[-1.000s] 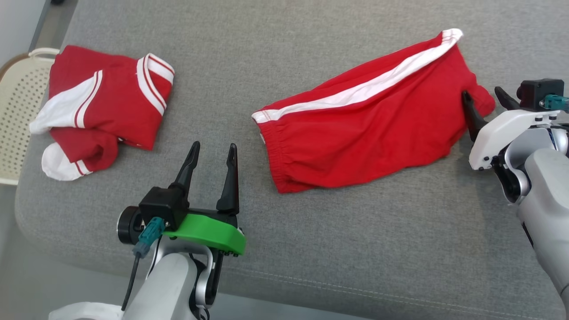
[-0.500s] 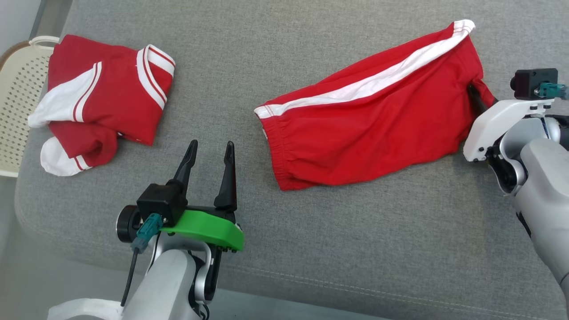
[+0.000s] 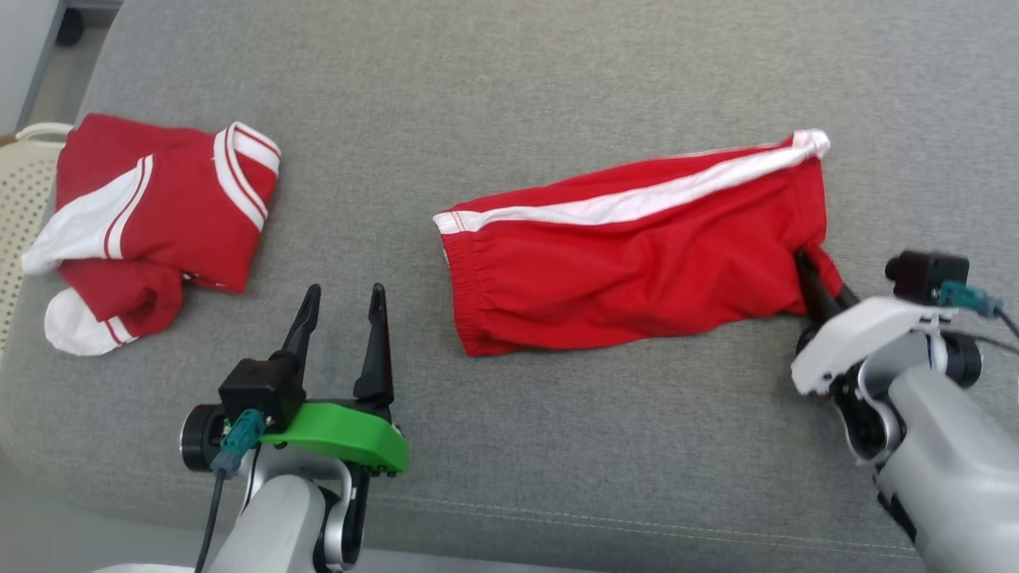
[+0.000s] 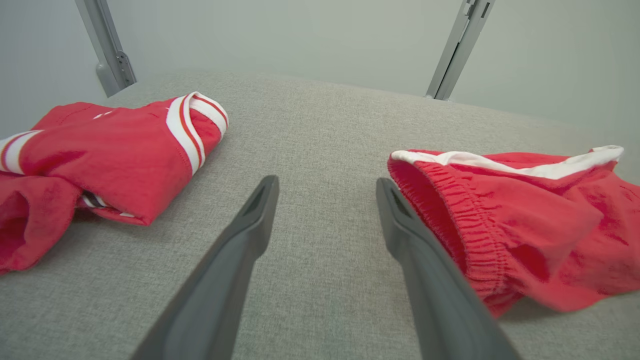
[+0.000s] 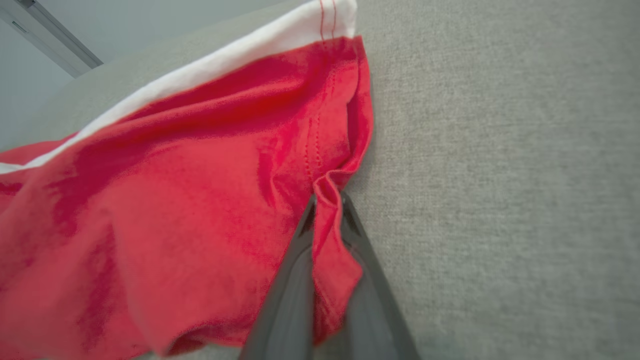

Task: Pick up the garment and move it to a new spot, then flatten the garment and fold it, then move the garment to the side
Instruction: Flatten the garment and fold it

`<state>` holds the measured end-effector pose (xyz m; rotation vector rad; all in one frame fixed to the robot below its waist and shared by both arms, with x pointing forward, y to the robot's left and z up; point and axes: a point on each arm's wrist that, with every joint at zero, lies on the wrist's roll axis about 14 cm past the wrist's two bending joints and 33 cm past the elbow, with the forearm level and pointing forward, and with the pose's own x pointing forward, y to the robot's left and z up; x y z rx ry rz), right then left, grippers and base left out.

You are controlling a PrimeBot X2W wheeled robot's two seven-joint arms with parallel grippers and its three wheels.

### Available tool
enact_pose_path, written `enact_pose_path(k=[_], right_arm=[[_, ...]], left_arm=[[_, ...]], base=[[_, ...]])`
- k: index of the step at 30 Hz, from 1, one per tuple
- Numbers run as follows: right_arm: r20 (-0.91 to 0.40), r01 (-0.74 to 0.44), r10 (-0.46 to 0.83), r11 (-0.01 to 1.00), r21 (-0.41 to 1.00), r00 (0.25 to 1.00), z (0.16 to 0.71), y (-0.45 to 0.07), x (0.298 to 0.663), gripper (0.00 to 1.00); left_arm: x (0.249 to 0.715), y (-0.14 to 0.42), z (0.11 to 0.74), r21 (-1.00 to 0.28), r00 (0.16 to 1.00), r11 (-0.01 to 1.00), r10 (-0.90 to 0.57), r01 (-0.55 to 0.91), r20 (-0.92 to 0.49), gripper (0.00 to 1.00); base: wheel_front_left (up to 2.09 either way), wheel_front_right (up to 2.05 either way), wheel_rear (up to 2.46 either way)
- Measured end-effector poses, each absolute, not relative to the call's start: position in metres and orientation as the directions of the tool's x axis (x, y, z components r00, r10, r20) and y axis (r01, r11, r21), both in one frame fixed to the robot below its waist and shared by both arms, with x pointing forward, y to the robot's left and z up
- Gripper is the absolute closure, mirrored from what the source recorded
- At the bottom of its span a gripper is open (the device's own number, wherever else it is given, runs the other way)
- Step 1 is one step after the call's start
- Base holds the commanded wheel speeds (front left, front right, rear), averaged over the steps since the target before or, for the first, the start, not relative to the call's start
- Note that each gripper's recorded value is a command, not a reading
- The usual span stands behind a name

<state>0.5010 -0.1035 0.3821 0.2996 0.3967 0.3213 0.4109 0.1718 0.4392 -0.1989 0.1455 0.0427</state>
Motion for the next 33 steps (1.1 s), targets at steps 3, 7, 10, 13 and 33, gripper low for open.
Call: enact_pose_path(k=[3,7,10,13,33], right_arm=[[-0.32,-0.199,0.327,0.906,0.374,0.889,0.379,-0.115,0.479,1.0],[-0.306,-0.137,0.272,0.908,0.397,0.912,0.381,-0.134,0.456,1.0],[-0.291,-0.08,0.211,0.912,0.403,0.933,0.386,-0.154,0.443,1.0],[-0.276,-0.029,0.155,0.911,0.411,0.949,0.39,-0.169,0.429,1.0],[-0.15,0.038,0.015,0.938,0.344,0.989,0.428,-0.2,0.415,1.0]], left_arm=[[0.41,0.171,0.441,-0.191,0.989,0.98,0.022,-0.05,-0.146,0.0],[0.411,0.165,0.447,-0.188,0.991,0.982,-0.005,-0.021,-0.136,0.0],[0.412,0.16,0.449,-0.185,0.99,0.983,-0.026,0.001,-0.136,0.0],[0.412,0.153,0.452,-0.187,0.99,0.982,-0.044,0.018,-0.133,0.0],[0.417,0.127,0.46,-0.191,0.982,0.977,-0.123,0.095,-0.143,0.0]], base=[[0.0,0.0,0.0],[0.0,0.0,0.0],[0.0,0.0,0.0],[0.0,0.0,0.0],[0.0,0.0,0.0]])
